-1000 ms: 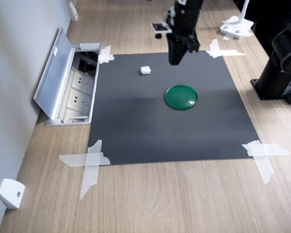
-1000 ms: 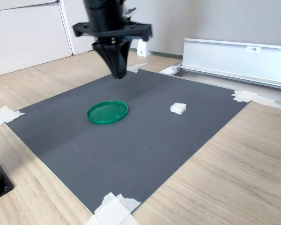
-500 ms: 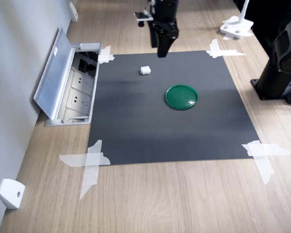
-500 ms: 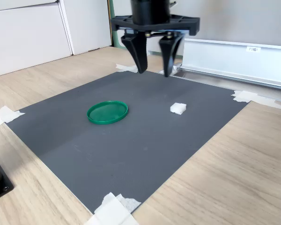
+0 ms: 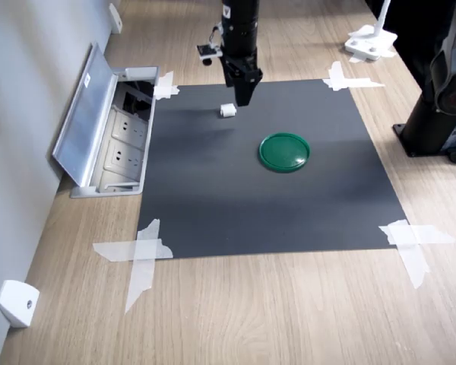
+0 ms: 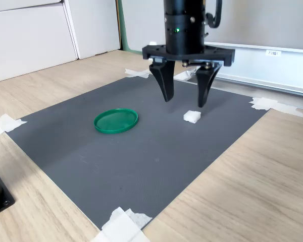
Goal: Grasp a white terminal and put it on the green lid.
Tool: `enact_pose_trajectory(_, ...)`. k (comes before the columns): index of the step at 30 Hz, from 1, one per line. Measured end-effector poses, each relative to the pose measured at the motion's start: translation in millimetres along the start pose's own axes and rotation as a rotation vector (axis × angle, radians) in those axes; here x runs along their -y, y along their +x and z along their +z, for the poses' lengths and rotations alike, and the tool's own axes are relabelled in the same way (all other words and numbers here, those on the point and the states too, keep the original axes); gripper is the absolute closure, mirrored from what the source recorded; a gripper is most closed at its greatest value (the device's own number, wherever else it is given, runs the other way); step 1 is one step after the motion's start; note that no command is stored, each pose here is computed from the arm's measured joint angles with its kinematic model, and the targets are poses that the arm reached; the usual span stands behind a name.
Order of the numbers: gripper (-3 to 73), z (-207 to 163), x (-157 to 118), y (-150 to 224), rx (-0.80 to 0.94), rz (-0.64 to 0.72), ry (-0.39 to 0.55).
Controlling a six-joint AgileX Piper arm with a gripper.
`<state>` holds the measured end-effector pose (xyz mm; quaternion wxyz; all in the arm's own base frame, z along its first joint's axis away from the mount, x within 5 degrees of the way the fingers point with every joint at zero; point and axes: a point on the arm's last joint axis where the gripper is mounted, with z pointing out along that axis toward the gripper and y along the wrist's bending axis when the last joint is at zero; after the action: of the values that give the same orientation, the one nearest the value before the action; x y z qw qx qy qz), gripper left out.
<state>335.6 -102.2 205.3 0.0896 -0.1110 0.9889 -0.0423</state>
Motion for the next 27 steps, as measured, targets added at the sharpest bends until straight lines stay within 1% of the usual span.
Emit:
enact_pose_trajectory(14,2.9,27.1,1.9,-6.4,0.006,0.008,-0.013)
enact_pose_trajectory(22,2.9,30.5,3.3,-9.8,0.036,0.014,-0.002)
enact_pose_trajectory(27,3.1,34.7,2.2,-10.0,0.031,0.025,-0.018)
